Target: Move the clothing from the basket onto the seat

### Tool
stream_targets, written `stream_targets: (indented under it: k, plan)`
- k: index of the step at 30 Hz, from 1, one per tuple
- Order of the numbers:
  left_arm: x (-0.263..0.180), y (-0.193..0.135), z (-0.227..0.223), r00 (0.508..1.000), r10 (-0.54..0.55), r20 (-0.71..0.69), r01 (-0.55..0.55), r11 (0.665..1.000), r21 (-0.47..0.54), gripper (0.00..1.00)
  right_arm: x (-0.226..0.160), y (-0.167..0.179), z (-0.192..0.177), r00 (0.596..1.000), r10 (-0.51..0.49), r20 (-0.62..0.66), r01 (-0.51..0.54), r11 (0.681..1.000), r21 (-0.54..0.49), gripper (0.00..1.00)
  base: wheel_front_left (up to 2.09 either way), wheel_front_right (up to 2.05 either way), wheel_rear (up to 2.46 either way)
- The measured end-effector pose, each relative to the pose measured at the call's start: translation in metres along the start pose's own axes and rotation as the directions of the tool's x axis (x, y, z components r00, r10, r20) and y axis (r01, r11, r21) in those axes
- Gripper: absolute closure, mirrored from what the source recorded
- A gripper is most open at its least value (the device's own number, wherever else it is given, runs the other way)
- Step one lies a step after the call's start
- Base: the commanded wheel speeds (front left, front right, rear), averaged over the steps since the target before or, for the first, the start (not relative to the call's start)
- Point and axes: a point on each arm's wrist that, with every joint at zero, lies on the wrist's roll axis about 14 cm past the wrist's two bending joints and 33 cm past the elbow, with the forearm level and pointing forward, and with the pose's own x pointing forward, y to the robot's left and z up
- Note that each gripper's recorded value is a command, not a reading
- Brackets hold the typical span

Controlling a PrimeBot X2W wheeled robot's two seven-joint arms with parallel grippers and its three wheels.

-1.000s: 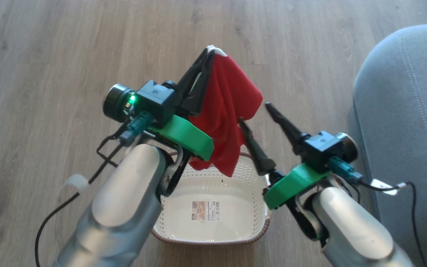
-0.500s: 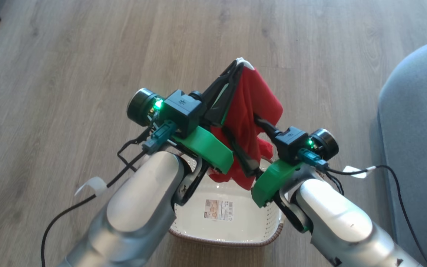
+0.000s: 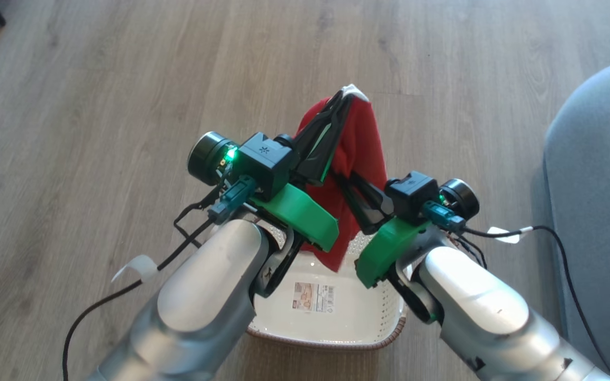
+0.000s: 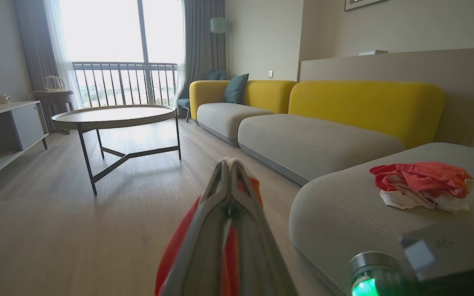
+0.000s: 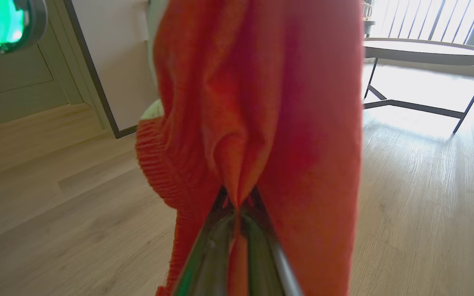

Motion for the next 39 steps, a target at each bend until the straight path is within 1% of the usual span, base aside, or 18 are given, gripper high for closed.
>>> stream_targets:
  k: [1,2,3,7,12,18,20,21,26,30,33,39]
  plan:
    - [0.001,-0.001,-0.001,1.000,-0.001,-0.003,0.001,1.000,-0.006,0.72,-0.001,-0.002,0.002,1.000,-0.006,0.005,0.006,1.000,-0.001,1.00,0.00,0.00,0.00]
    - [0.001,-0.001,-0.003,1.000,-0.004,-0.006,0.004,1.000,-0.010,0.11,-0.003,-0.005,0.003,1.000,-0.013,0.009,0.013,1.000,0.000,1.00,0.00,0.00,0.00]
    - [0.002,-0.002,-0.005,1.000,-0.006,-0.009,0.006,1.000,-0.016,0.00,-0.005,-0.008,0.003,1.000,-0.024,0.012,0.024,1.000,0.002,1.00,0.00,0.00,0.00]
    - [0.005,-0.005,-0.013,0.999,-0.020,-0.027,0.019,0.999,-0.025,0.00,-0.015,-0.021,0.007,0.997,-0.073,0.031,0.073,0.997,0.017,1.00,0.00,0.00,0.00]
    - [0.006,-0.011,-0.028,0.996,-0.065,-0.061,0.062,0.997,-0.044,0.00,-0.037,-0.046,0.022,0.982,-0.171,0.085,0.168,0.985,0.033,1.00,0.00,0.00,0.00]
    - [0.006,-0.024,-0.053,0.983,-0.138,-0.122,0.129,0.989,-0.077,0.00,-0.085,-0.081,0.030,0.941,-0.321,0.111,0.320,0.947,0.025,1.00,0.00,0.00,0.00]
    - [0.004,-0.031,-0.064,0.975,-0.163,-0.150,0.149,0.984,-0.097,0.00,-0.100,-0.089,0.035,0.924,-0.363,0.123,0.364,0.931,0.016,1.00,0.00,0.00,0.00]
    - [0.004,-0.031,-0.064,0.975,-0.163,-0.150,0.149,0.984,-0.097,0.00,-0.100,-0.089,0.035,0.924,-0.363,0.123,0.364,0.931,0.016,1.00,0.00,0.00,0.00]
    - [0.004,-0.052,-0.087,0.951,-0.237,-0.197,0.211,0.967,-0.141,0.00,-0.139,-0.109,0.052,0.868,-0.467,0.168,0.474,0.880,-0.001,1.00,0.00,0.00,0.00]
    - [0.010,-0.072,-0.097,0.934,-0.291,-0.207,0.258,0.950,-0.175,0.00,-0.166,-0.118,0.067,0.825,-0.526,0.206,0.541,0.841,-0.020,1.00,0.00,0.00,0.00]
    - [0.015,-0.092,-0.100,0.916,-0.348,-0.201,0.307,0.929,-0.206,0.00,-0.188,-0.121,0.074,0.790,-0.571,0.223,0.591,0.806,-0.028,1.00,0.00,0.00,0.00]
    - [0.022,-0.134,-0.105,0.877,-0.445,-0.183,0.390,0.880,-0.270,0.00,-0.236,-0.123,0.088,0.704,-0.660,0.263,0.690,0.723,-0.032,1.00,0.00,0.00,0.00]
